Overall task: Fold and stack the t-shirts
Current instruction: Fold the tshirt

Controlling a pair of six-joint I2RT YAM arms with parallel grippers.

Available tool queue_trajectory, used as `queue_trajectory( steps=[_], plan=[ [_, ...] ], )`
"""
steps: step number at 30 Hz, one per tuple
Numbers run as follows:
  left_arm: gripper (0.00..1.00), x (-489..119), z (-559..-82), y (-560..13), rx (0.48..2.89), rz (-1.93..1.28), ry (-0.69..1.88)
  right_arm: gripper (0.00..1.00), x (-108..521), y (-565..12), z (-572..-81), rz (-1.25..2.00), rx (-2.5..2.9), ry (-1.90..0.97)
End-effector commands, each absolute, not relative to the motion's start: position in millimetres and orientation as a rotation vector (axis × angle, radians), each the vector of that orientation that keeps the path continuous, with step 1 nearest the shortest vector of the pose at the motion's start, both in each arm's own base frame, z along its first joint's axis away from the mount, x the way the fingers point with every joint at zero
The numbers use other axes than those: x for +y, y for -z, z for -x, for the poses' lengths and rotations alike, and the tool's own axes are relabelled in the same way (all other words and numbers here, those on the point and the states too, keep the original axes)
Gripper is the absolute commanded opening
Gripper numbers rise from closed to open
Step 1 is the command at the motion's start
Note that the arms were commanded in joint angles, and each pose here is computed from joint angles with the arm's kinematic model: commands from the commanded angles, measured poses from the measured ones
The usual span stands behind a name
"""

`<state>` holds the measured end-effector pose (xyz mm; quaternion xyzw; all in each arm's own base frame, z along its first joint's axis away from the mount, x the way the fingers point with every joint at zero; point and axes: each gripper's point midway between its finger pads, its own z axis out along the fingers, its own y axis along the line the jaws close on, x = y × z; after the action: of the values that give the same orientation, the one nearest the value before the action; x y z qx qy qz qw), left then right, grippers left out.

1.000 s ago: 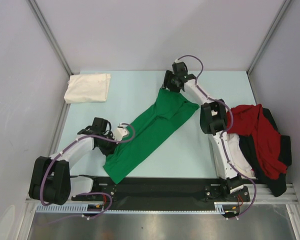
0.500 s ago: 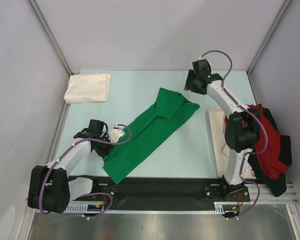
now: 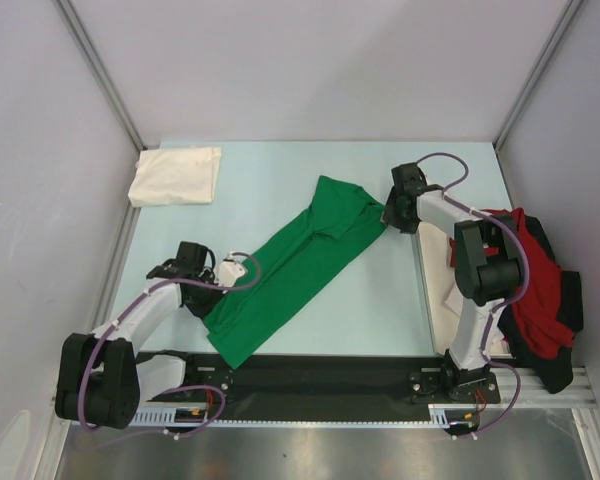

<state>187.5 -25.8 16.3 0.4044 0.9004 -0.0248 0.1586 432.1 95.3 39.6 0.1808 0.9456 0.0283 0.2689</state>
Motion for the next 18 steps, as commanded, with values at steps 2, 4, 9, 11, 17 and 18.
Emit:
queue_trajectory(
  steps=[2, 4, 9, 11, 17, 18],
  plan=[
    [0.12, -12, -173, -11, 2.625, -1.178, 0.017, 0.51, 98, -46, -468, -0.56, 2.452, -0.181],
    [0.11, -12, -171, -9, 2.636, -1.183, 0.027, 0.39, 95, -43, -476, -0.585, 2.443, -0.207],
    [0.15, -39, -165, -17, 2.609, -1.224, 0.248, 0.12, 103, -27, -497, -0.569, 2.459, -0.307],
    [0.17, -52, -171, -23, 2.56, -1.252, 0.292, 0.04, 105, -31, -511, -0.563, 2.442, -0.313],
    [0.25, -84, -173, -30, 2.458, -1.34, 0.4, 0.0, 130, -38, -564, -0.492, 2.407, -0.471],
    [0.26, -88, -172, -29, 2.457, -1.347, 0.405, 0.0, 133, -37, -571, -0.49, 2.404, -0.485]
  ],
)
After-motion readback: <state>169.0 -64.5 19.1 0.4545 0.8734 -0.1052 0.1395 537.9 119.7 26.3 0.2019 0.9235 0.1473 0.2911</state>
